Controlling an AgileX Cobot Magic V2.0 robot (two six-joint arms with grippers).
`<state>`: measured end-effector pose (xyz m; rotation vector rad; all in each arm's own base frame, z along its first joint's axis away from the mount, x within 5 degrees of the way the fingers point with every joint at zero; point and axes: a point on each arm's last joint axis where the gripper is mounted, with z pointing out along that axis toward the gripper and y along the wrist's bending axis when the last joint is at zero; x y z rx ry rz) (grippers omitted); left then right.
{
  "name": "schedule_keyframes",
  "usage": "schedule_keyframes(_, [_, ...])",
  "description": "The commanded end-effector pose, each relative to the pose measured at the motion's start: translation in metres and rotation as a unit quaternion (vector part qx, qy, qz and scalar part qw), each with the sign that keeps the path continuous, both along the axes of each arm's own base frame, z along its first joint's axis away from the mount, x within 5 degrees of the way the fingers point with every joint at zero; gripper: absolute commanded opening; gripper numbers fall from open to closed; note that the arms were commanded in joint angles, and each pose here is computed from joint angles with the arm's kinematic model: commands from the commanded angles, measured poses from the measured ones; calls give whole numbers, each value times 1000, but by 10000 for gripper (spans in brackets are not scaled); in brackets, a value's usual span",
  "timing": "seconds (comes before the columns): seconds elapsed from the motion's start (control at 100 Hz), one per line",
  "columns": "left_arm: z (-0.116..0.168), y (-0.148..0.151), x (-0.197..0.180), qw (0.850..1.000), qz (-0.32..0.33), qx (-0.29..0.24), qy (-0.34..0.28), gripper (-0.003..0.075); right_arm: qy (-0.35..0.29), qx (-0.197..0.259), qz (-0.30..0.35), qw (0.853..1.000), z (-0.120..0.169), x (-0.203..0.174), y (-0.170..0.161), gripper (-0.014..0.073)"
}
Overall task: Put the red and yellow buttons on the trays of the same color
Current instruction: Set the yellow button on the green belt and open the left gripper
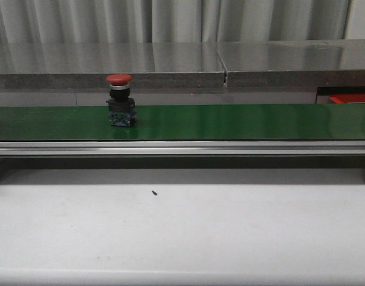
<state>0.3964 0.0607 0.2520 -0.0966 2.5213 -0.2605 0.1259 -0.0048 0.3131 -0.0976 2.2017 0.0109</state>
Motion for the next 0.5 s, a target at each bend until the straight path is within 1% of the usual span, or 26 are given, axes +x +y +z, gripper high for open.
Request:
schedule_keyframes(0.0, [43, -4, -6, 997, 11, 0, -72, 654, -41, -4, -5, 999, 13, 3, -1, -66])
schedule_keyframes(0.17, [76, -15, -20, 993, -12, 8, -120, 652, -41, -4, -5, 999, 13, 3, -1, -66])
schedule_keyframes(0.34, [116, -46, -43, 981, -71, 29, -177, 652, -41, -4, -5, 999, 13, 3, -1, -66])
schedule_keyframes(0.41, [128, -59, -56, 975, -95, 38, -197, 652, -41, -4, -5, 999, 13, 3, -1, -66])
schedule_keyframes(0.49, [139, -70, -73, 968, -107, 45, -222, 652, -41, -4, -5, 999, 13, 3, -1, -66])
